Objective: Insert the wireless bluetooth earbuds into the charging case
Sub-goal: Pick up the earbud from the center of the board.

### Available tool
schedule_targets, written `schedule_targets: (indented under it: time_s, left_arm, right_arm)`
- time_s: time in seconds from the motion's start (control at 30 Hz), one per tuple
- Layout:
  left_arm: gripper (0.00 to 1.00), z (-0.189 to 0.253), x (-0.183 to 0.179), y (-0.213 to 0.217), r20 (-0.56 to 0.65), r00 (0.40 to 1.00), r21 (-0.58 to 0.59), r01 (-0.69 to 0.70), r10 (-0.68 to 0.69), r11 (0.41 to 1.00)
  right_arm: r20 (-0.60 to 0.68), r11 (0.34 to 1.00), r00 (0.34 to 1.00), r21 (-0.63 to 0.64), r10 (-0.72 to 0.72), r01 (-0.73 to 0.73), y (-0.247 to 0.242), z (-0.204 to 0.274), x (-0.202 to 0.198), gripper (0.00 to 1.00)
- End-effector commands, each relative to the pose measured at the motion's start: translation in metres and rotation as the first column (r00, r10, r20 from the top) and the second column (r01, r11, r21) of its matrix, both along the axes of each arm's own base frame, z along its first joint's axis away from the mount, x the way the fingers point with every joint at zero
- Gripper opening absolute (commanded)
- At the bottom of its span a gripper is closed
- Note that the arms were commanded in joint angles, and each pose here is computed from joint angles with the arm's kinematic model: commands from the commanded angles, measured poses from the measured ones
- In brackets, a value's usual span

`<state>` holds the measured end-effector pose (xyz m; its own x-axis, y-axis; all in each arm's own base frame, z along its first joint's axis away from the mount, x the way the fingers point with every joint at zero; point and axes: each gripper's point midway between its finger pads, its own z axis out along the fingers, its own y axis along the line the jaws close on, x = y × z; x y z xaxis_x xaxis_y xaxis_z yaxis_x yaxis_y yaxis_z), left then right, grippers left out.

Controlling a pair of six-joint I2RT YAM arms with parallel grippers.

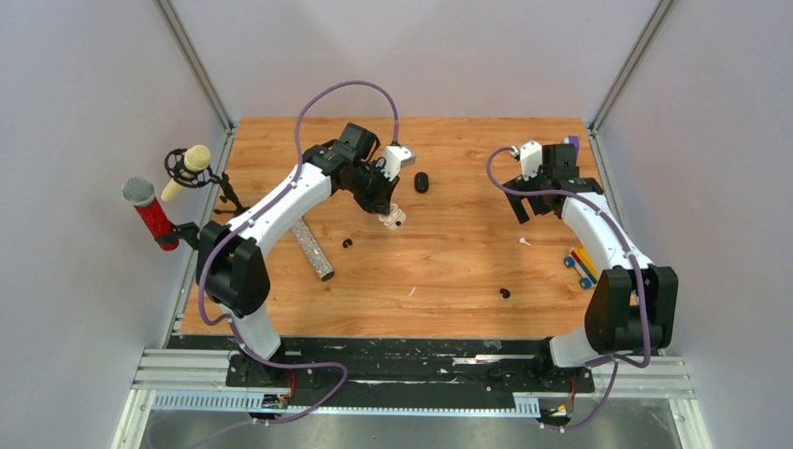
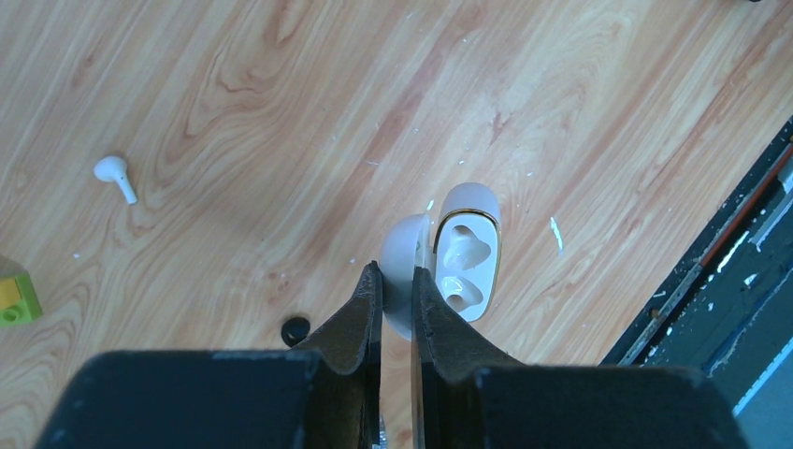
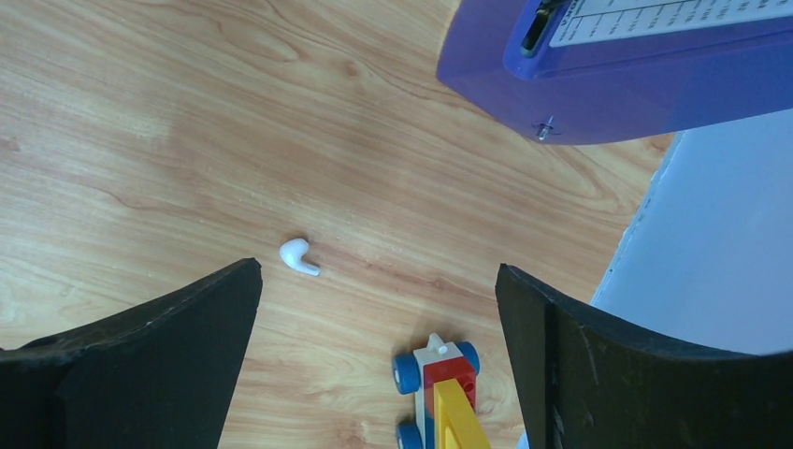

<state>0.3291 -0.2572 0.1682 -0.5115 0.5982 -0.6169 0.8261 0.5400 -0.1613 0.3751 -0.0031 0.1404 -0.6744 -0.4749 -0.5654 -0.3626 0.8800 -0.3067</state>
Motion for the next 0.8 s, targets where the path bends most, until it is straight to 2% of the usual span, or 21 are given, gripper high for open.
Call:
schedule_targets:
  time_s: [0.0,0.27,0.53,0.63,0.77]
  left_arm:
    - [0.02,0.002,0.006,-0.014,0.048,0.999,0.016,0.017,-0.018,1.0]
    - [0.01,-0.012,0.001,-0.029,0.089,0.993,0.135,0.067,-0.08,0.989]
    - [0.0,-0.016,0.003,-0.03,0.199,0.979,0.239,-0.007,-0.042,0.971]
    - [0.0,-0.017,0.002,-0.032,0.272,0.961,0.291,-0.023,-0.059,0.956]
    - [0.0,-0.021,-0.012,-0.043,0.273,0.956,0.306,0.023,-0.111,0.952]
  right_arm:
    - [-0.033,0.998,0.999,0.041,0.041,-0.04,0.009,0.005,0.002,1.0]
    - [-0.174,0.995,0.98,0.032,0.099,-0.095,0.011,-0.03,-0.005,1.0]
    - [-0.272,0.997,0.959,0.042,0.074,-0.065,0.011,-0.062,-0.005,1.0]
    - [-0.294,0.998,0.954,0.053,0.056,-0.042,0.012,-0.066,-0.001,1.0]
    - [-0.282,0.996,0.958,0.082,0.048,-0.026,0.017,-0.062,0.004,1.0]
